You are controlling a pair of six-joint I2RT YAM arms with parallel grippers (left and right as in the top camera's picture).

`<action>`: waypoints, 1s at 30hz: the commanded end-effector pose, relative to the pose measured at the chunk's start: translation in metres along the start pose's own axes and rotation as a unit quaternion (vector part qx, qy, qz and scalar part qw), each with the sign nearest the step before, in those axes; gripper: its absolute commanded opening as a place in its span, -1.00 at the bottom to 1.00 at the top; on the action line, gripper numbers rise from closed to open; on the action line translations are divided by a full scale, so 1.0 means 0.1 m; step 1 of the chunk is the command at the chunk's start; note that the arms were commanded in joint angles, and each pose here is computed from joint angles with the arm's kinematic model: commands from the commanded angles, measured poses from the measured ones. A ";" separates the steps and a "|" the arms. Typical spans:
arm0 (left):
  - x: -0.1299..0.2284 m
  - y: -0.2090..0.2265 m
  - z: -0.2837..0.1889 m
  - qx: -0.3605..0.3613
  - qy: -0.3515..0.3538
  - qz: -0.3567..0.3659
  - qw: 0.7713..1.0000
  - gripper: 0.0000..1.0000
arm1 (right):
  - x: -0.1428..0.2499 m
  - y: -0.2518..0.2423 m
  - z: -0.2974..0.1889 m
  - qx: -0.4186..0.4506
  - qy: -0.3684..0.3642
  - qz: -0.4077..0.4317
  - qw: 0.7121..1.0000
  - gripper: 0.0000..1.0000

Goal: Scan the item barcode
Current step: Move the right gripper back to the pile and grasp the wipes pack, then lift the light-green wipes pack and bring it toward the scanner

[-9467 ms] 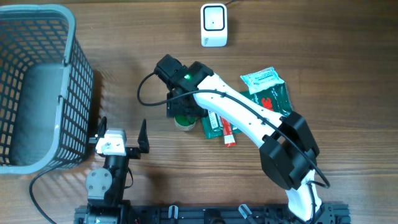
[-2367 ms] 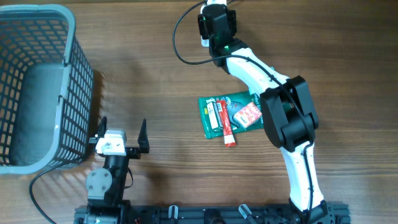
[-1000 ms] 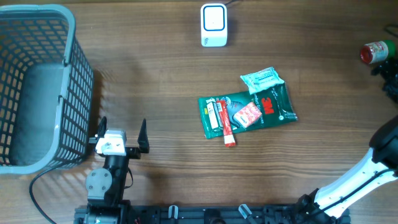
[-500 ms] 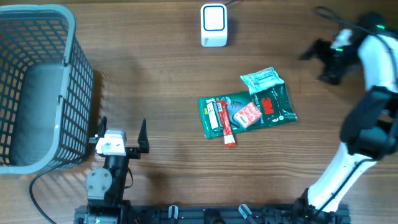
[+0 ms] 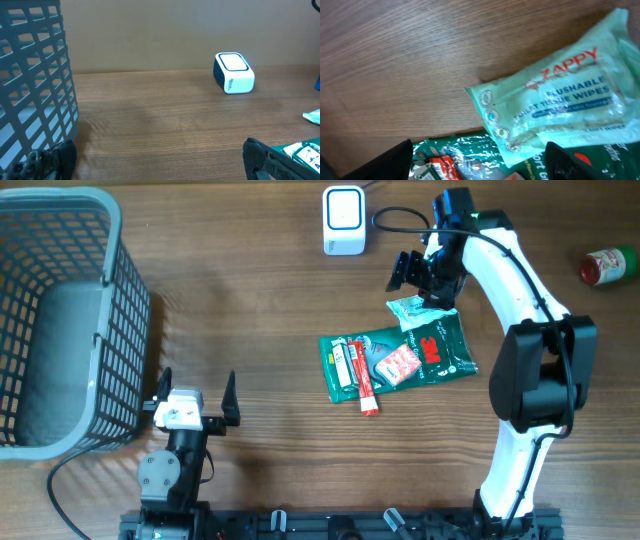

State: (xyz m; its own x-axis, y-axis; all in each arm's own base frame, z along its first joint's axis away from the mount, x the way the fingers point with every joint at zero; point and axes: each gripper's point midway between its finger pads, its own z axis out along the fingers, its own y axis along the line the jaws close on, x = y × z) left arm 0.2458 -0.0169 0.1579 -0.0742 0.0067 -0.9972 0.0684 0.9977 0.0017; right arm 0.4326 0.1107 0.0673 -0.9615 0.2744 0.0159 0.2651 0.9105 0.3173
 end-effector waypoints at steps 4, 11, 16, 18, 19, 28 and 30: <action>0.01 -0.02 0.00 0.006 0.000 -0.003 1.000 1.00 | 0.04 -0.43 -0.17 0.118 -0.025 0.062 0.991 0.80; 0.01 -0.02 0.00 0.006 0.000 -0.003 1.000 1.00 | -0.13 -0.67 -0.04 0.158 -0.073 0.068 0.982 0.99; 0.01 -0.02 0.00 0.006 0.000 -0.003 1.000 1.00 | -0.12 -0.77 0.15 0.153 -0.083 0.107 0.979 0.81; 0.01 -0.02 0.00 0.006 0.000 -0.003 1.000 1.00 | -0.12 -0.78 0.20 0.150 -0.088 0.126 0.977 0.63; 0.01 -0.02 0.00 0.006 0.000 -0.003 1.000 1.00 | -0.13 -0.79 0.22 0.148 -0.091 0.133 0.976 0.56; 0.01 -0.02 0.00 0.006 0.000 -0.003 1.000 1.00 | -0.43 -0.66 0.21 0.113 -0.150 0.127 0.974 -0.91; 0.01 -0.02 0.00 0.006 0.000 -0.003 1.000 1.00 | -0.47 -0.63 0.17 0.107 -0.160 0.125 0.973 -0.91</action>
State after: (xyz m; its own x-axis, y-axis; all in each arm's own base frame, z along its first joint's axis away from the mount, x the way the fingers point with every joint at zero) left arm 0.2458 -0.0169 0.1579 -0.0742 0.0067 -0.9972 0.0684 0.9977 0.0017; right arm 0.4616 0.0505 0.0255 -0.8139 0.5397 -0.2152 0.5205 0.8418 0.1427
